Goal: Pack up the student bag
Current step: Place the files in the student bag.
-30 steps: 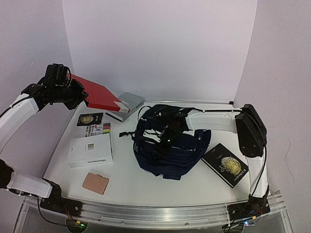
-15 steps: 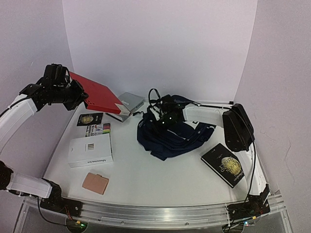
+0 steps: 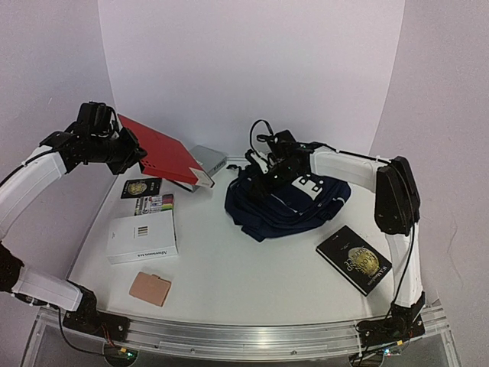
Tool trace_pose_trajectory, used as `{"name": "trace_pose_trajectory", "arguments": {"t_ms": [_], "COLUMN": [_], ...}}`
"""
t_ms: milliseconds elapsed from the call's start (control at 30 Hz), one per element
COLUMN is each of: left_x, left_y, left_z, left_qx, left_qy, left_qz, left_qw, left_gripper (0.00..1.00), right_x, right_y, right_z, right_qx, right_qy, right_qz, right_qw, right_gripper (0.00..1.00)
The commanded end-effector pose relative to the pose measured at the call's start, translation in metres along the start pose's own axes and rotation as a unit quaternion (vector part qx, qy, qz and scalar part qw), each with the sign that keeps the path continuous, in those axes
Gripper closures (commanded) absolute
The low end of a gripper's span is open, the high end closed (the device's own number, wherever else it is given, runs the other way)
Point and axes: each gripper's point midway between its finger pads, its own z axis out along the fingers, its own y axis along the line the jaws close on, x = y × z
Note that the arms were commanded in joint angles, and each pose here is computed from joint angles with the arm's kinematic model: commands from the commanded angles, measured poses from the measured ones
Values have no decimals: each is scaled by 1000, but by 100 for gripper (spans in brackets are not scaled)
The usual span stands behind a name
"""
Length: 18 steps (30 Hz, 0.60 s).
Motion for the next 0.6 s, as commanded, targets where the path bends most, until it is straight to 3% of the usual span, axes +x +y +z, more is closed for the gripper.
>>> {"name": "trace_pose_trajectory", "arguments": {"t_ms": [0,167,300,500,567], "left_x": [-23,-25,-21,-18,-18], "left_y": [-40,-46,-44,-37,-36], "left_z": [-15,-13,-12,-17,-18], "left_qx": [84,87,84,84,82], "left_qy": [-51,-46,-39,-44,-47], "left_qz": [20,37,44,41,43], "left_qw": [995,994,995,995,995], "left_gripper": [100,100,100,100,100], "right_x": [13,32,40,55,64], "right_y": [15,-12,-33,-41,-35], "right_z": [2,34,42,59,67], "right_qx": [-8,66,118,131,110], "right_qy": [34,71,87,109,123], "right_qz": [-36,-44,-59,-64,-67], "right_qw": [999,994,987,983,984], "right_gripper": [46,37,36,43,40]}}
